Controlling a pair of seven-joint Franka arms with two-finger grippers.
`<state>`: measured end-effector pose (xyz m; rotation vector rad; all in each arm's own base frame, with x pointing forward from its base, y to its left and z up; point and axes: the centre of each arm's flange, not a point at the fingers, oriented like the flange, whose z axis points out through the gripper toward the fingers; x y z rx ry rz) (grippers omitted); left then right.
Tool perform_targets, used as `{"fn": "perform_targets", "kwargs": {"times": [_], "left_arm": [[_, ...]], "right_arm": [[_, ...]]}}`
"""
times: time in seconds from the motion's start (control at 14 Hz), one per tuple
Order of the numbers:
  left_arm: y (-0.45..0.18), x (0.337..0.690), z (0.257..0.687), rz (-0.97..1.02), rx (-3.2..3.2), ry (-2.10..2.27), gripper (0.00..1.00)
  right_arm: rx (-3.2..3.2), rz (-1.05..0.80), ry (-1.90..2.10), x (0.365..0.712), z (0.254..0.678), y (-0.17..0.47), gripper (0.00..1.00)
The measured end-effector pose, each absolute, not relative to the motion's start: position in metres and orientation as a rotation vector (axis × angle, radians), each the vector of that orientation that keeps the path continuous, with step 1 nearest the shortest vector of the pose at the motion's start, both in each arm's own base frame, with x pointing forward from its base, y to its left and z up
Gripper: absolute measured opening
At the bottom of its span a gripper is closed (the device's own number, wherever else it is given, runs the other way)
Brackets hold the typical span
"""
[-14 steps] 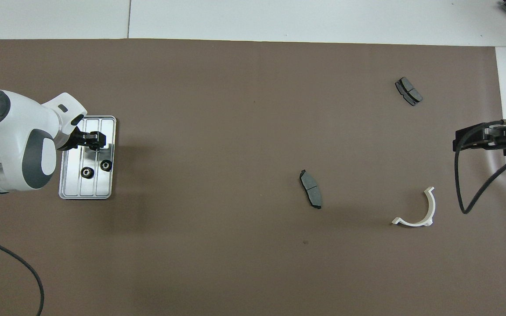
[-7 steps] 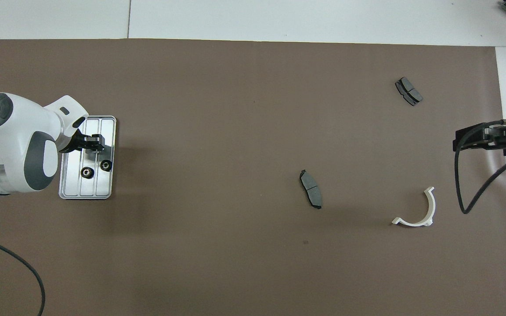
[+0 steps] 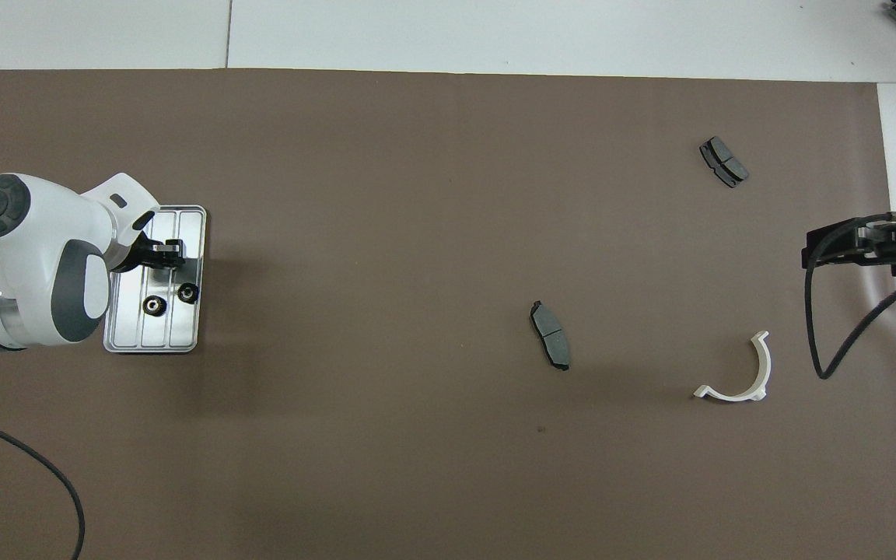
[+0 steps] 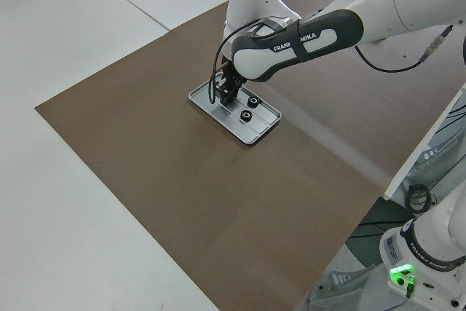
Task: Place bearing gear from tray to pile
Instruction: 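Lower the left gripper onto a black gear on the metal tray and grasp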
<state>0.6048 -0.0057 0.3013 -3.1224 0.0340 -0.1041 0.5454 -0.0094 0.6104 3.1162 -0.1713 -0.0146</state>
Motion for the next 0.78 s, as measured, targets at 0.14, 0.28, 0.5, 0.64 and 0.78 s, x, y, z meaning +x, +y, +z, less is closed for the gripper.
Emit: {"fn": "perform_targets", "kwargs": {"times": [0.14,0.28,0.5,0.64,0.78], "left_arm": [[-0.0067,0.6053,0.3018,-0.11,-3.125,0.032,0.31],[-0.0071,0.6055,0.3025,-0.113,-3.126,0.032,0.26],[-0.0071,0.6056,0.3024,-0.113,-3.126,0.032,0.24],[-0.0071,0.6059,0.3027,-0.115,-3.126,0.032,0.24],[-0.0101,0.6115,0.3067,-0.126,-3.13,0.034,0.24]], "right_arm": [[3.116,-0.015,-0.171,0.5454,0.6104,-0.0094,1.0],[3.116,-0.015,-0.171,0.5454,0.6104,-0.0094,1.0],[3.116,-0.015,-0.171,0.5454,0.6104,-0.0094,1.0],[3.116,-0.015,-0.171,0.5454,0.6104,-0.0094,1.0],[3.116,-0.015,-0.171,0.5454,0.6104,-0.0094,1.0]]}}
